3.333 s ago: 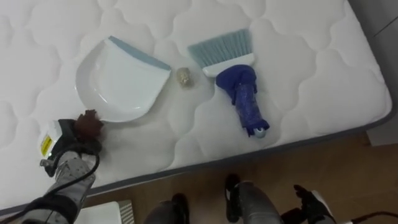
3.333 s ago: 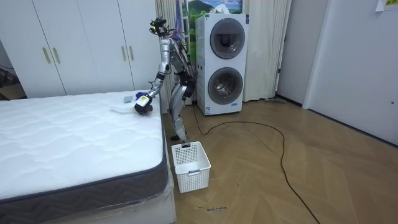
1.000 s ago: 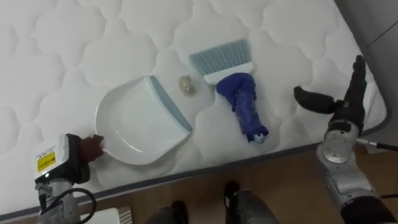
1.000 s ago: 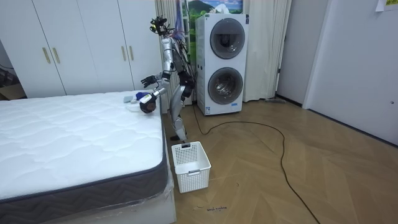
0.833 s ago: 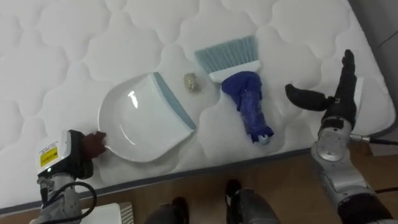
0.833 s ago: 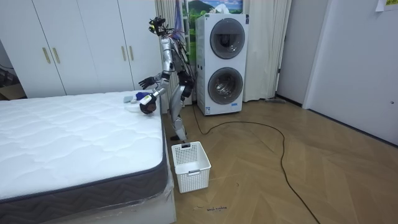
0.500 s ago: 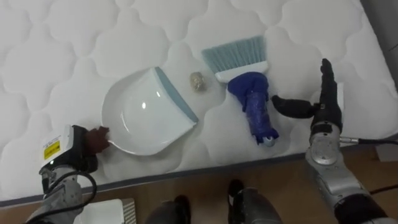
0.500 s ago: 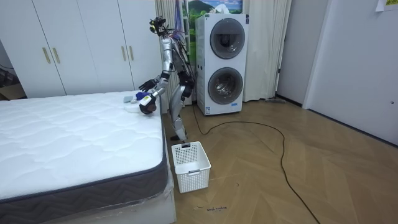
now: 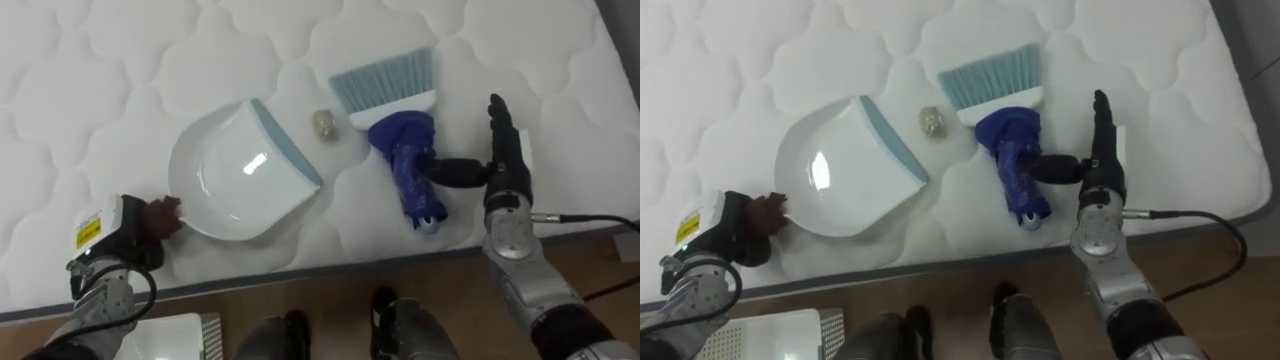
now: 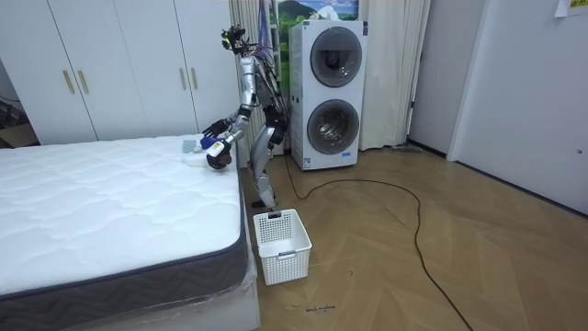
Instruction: Clean bed
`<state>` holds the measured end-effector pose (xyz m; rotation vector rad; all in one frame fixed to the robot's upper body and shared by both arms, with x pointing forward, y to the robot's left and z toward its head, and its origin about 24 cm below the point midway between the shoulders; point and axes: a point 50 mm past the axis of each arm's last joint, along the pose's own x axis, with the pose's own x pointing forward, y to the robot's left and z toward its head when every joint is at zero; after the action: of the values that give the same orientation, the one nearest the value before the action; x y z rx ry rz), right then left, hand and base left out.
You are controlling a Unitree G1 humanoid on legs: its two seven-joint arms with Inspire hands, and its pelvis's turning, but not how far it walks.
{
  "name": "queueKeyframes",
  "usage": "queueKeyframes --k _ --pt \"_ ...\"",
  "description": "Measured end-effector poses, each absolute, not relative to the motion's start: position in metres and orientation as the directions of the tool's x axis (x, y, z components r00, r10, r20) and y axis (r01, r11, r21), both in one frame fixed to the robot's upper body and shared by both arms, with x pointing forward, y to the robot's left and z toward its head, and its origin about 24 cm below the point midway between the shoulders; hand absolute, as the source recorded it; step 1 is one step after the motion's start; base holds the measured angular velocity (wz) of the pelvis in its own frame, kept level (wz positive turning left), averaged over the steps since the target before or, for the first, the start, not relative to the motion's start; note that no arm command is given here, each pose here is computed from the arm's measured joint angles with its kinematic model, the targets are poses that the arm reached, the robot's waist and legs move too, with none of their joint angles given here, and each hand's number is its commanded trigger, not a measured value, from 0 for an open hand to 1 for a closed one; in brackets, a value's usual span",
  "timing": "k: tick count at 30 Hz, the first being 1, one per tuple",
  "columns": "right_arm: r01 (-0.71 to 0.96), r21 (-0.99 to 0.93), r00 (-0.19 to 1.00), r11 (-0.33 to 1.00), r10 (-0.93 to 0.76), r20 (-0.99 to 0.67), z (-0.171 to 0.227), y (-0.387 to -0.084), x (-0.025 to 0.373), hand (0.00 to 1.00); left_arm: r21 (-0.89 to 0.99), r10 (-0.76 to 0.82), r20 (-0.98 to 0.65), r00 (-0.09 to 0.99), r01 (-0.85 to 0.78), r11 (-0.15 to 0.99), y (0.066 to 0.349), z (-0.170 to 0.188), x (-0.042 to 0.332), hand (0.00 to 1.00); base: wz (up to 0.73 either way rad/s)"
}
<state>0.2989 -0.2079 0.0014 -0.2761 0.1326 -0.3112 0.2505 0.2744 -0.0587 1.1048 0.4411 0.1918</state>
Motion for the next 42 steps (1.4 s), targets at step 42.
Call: queueKeyframes --k 42 --pt "0.188 -0.159 0.981 0.969 -0.194 -0.027 0.023 -0.182 0.308 0.0 0.914 0.356 -0.227 0.906 0.072 0.399 0.267 -0.064 0.245 1.0 0.0"
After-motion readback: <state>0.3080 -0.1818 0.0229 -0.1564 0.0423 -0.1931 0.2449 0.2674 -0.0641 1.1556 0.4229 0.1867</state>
